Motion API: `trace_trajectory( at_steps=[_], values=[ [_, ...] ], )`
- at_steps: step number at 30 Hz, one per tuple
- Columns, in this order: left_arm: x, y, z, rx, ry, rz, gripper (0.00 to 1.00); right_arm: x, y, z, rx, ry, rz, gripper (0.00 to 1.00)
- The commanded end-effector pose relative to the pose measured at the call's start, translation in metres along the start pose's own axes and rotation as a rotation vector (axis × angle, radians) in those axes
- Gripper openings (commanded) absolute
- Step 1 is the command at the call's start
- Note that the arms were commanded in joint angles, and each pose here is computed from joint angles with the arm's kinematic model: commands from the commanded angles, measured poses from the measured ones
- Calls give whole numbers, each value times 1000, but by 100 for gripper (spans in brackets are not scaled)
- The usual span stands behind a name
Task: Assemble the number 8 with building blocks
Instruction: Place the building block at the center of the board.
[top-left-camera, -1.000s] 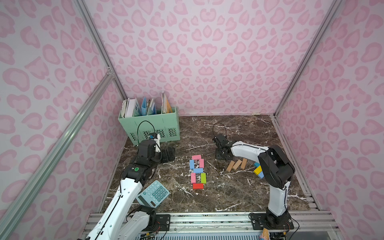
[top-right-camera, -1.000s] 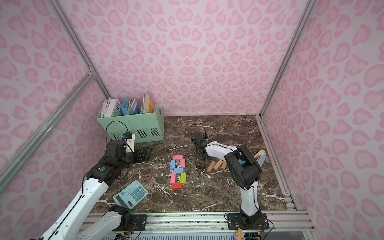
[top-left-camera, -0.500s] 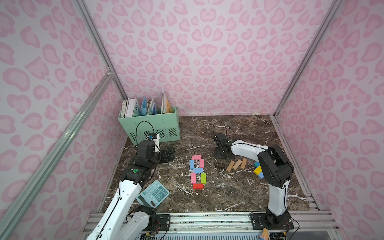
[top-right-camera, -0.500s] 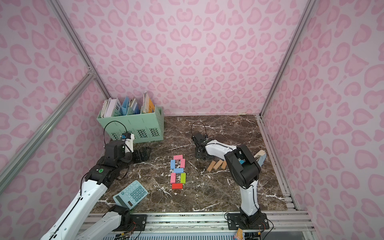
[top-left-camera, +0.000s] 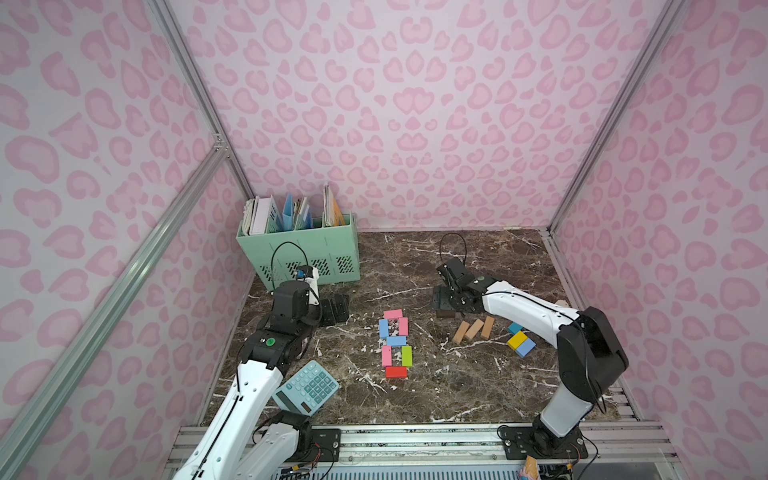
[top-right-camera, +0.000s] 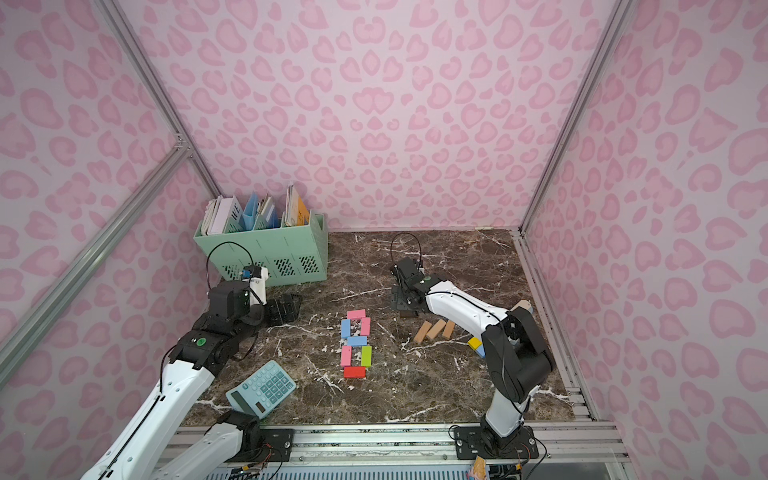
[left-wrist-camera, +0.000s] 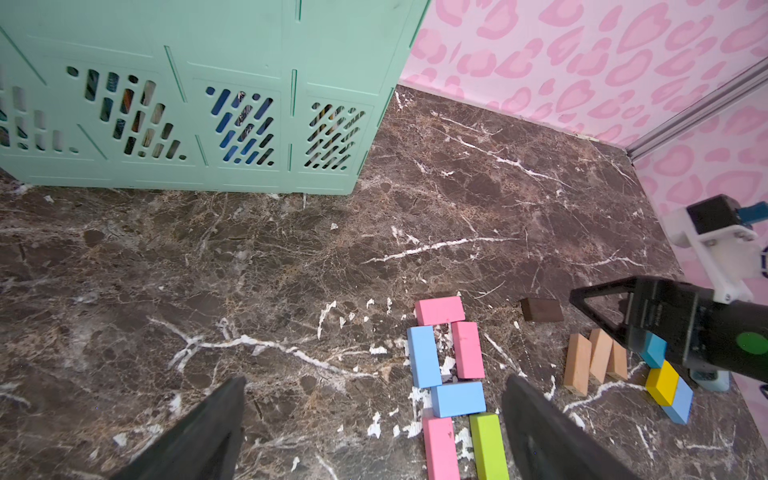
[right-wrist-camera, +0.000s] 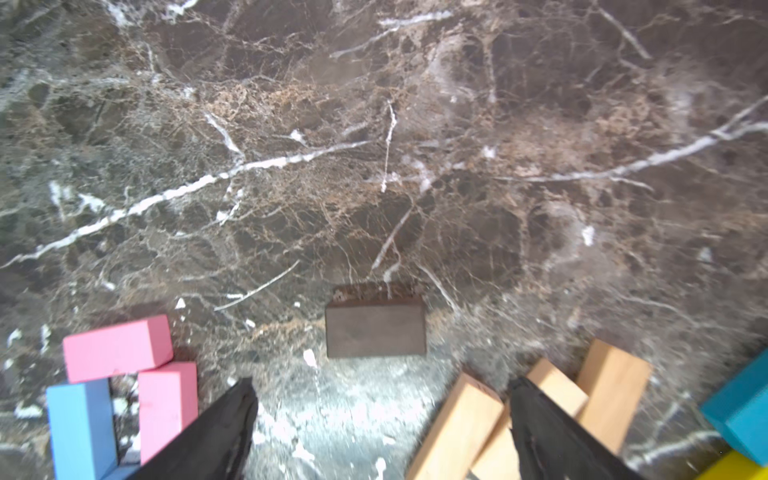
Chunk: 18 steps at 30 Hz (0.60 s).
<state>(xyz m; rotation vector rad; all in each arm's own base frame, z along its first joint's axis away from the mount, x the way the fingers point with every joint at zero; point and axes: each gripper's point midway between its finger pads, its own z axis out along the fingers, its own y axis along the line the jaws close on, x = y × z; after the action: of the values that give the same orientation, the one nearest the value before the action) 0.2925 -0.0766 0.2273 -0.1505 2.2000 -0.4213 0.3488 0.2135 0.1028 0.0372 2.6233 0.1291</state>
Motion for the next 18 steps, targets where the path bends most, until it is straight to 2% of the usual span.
trace_trajectory(
  at_steps=[1, 12, 18],
  values=[
    [-4, -1, -1, 1, -10, 9, 99, 5, -9, -9, 2, -4, -16, 96],
    [-2, -4, 0, 11, 14, 6, 98, 30, -58, -27, -9, -2, 45, 97],
    [-1, -4, 1, 16, 17, 5, 99, 52, -69, -28, -29, 30, 30, 94]
  ],
)
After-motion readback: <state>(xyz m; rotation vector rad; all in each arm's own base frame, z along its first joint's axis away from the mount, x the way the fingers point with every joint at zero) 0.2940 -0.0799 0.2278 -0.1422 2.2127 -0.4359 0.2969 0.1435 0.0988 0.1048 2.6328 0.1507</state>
